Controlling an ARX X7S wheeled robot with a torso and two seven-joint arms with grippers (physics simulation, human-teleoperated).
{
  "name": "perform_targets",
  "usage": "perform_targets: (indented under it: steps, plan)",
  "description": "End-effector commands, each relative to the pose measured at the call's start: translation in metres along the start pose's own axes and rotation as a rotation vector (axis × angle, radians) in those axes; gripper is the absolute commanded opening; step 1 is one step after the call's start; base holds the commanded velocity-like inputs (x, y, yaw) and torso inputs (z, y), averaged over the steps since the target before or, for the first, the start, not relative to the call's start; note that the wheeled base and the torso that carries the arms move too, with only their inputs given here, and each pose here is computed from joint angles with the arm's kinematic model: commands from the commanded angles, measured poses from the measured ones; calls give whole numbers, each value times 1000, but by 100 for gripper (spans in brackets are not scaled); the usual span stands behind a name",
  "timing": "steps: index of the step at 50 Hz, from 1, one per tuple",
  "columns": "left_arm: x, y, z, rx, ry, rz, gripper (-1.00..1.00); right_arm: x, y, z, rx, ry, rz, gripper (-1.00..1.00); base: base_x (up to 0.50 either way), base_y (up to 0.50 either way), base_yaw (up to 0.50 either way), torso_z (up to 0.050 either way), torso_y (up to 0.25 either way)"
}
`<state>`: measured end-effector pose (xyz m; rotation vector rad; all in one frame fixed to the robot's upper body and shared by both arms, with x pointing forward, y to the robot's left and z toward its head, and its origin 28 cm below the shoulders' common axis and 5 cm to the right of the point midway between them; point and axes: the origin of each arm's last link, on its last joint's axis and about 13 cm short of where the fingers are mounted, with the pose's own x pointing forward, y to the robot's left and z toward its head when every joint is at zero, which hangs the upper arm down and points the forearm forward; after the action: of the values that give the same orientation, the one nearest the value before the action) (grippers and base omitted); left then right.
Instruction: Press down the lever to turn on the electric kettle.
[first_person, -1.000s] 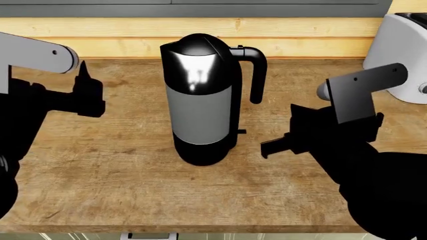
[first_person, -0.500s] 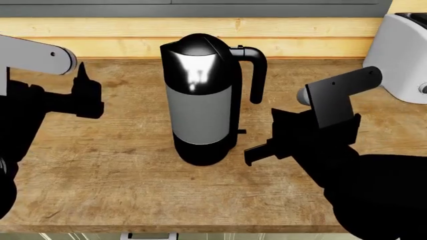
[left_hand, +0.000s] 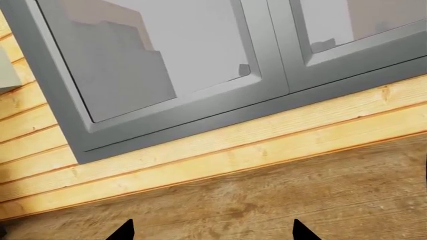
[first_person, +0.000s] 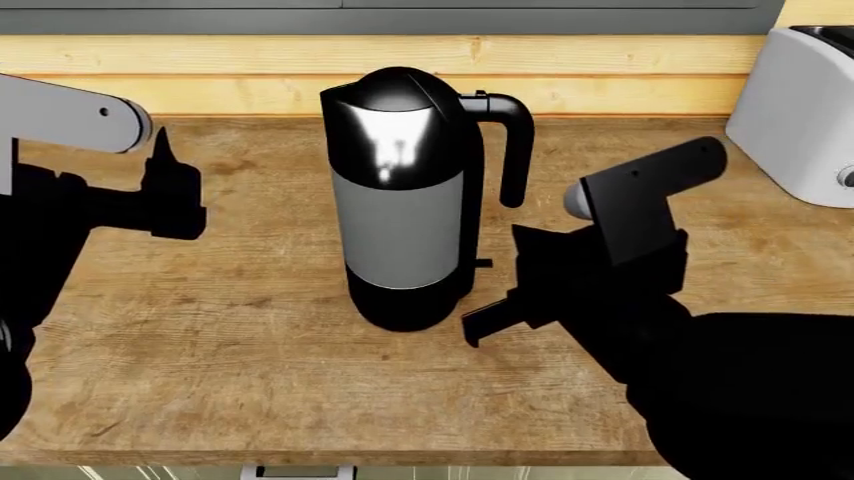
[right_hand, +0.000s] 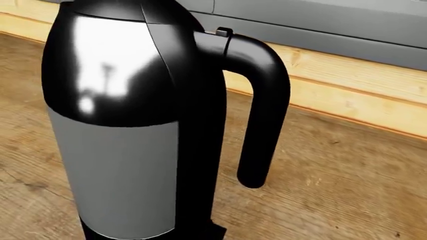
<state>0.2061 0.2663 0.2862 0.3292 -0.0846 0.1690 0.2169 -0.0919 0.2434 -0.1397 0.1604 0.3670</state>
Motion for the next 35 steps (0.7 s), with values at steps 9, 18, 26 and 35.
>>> perform_targets:
  steps: [9,18,26,35]
  plan:
    - [0,0,0,-1,2,2,100,3,-3,-3,9,3,-3,-100,0,0,0,0,0]
    - [-1,0,-1,-2,4,3,100,2,-5,-9,18,18,-27,-100,0,0,0,0,0]
    - [0,1,-1,-6,4,4,100,7,-1,-10,19,30,3,-100,0,0,0,0,0]
    - [0,1,-3,-8,7,4,100,17,-1,-8,25,19,30,-100,0,0,0,0,0]
